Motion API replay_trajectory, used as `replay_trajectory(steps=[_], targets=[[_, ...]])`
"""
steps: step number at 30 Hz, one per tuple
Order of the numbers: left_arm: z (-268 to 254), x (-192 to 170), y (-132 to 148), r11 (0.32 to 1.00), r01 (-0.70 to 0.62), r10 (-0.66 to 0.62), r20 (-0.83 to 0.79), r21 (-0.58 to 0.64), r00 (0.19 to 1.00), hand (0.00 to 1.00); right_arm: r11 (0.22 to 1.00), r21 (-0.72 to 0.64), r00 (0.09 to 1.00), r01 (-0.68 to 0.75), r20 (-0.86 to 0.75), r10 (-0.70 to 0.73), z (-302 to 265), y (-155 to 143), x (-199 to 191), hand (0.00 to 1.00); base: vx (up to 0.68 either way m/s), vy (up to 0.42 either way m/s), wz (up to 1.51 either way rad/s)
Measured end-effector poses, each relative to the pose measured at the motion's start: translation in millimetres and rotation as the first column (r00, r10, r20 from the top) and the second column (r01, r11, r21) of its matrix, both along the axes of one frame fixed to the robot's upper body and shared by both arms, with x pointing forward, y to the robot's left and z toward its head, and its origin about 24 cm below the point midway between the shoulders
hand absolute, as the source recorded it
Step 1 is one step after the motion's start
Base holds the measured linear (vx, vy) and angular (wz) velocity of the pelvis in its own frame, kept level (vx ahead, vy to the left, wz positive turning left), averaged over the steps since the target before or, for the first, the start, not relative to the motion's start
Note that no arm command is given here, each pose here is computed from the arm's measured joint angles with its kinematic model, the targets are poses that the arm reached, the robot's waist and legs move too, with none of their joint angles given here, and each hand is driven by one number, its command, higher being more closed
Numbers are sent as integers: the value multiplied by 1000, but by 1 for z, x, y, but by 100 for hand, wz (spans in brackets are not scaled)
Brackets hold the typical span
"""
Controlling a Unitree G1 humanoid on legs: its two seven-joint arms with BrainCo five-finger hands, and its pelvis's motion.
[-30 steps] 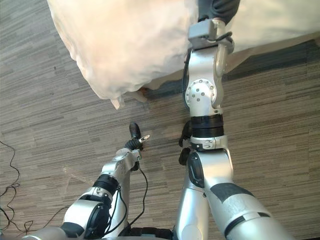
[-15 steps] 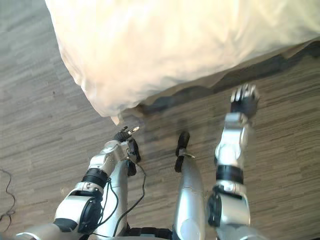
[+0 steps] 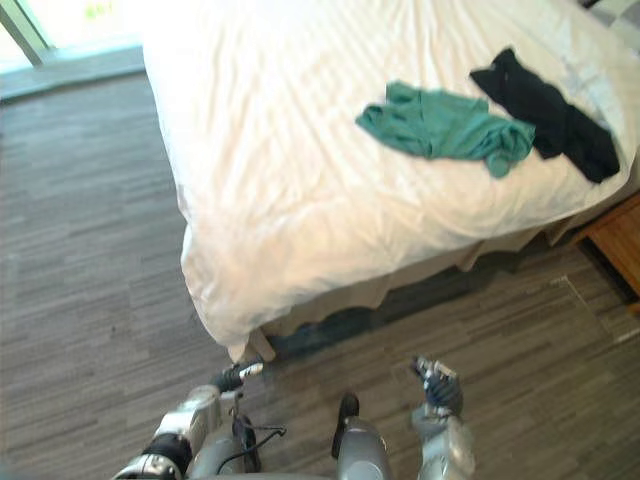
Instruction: Tidy the bed and pick cloth on bed and put in laundry
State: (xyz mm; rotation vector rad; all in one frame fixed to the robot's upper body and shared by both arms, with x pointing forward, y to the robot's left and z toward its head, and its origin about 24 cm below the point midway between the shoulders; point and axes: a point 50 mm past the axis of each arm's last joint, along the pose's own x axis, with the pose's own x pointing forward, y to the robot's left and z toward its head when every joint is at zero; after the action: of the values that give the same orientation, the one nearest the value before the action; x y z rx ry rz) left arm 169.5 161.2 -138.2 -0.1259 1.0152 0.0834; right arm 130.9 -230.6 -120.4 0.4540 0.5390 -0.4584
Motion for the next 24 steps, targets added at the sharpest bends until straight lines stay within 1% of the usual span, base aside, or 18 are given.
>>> replay_trajectory(steps=[1, 4, 5, 7, 10, 14, 19, 24], targets=[[-5, -10, 2, 1000, -15, 15, -16, 0, 1000, 0, 1000, 6, 999, -6, -42, 6, -6, 4, -8, 0, 200, 77, -10], [-9, -23, 7, 999, -50, 50, -17, 0, 999, 0, 1000, 12, 995, -2, -98, 3, -13, 8, -18, 0, 102, 62, -7], [-12, -30, 8, 998, -57, 57, -21, 4, 998, 0, 1000, 2, 989, -21, -143, 21, -17, 11, -23, 0, 91, 84, -6], [-13, -35, 9, 997, -71, 71, -22, 5, 997, 0, 999, -6, 984, -36, -177, 34, -20, 14, -29, 0, 59, 60, -9], [-16, -44, 10, 994, -105, 105, -30, 1, 994, 0, 988, -48, 963, -148, -235, 133, -24, 21, -36, 0, 14, 42, -26], [-17, -48, 6, 996, -87, 87, -24, 13, 996, 0, 958, -80, 932, -274, -269, 244, -26, 31, -38, 0, -36, 24, -14], [-16, -45, 8, 995, -74, 75, -11, 61, 997, 0, 912, -40, 885, -408, -263, 385, -29, 46, -30, 0, -48, 4, -30], [-17, -45, 10, 993, -13, 17, -31, 118, 999, 0, 877, -37, 852, -479, -262, 454, -28, 52, -20, 0, 4, -20, -41]])
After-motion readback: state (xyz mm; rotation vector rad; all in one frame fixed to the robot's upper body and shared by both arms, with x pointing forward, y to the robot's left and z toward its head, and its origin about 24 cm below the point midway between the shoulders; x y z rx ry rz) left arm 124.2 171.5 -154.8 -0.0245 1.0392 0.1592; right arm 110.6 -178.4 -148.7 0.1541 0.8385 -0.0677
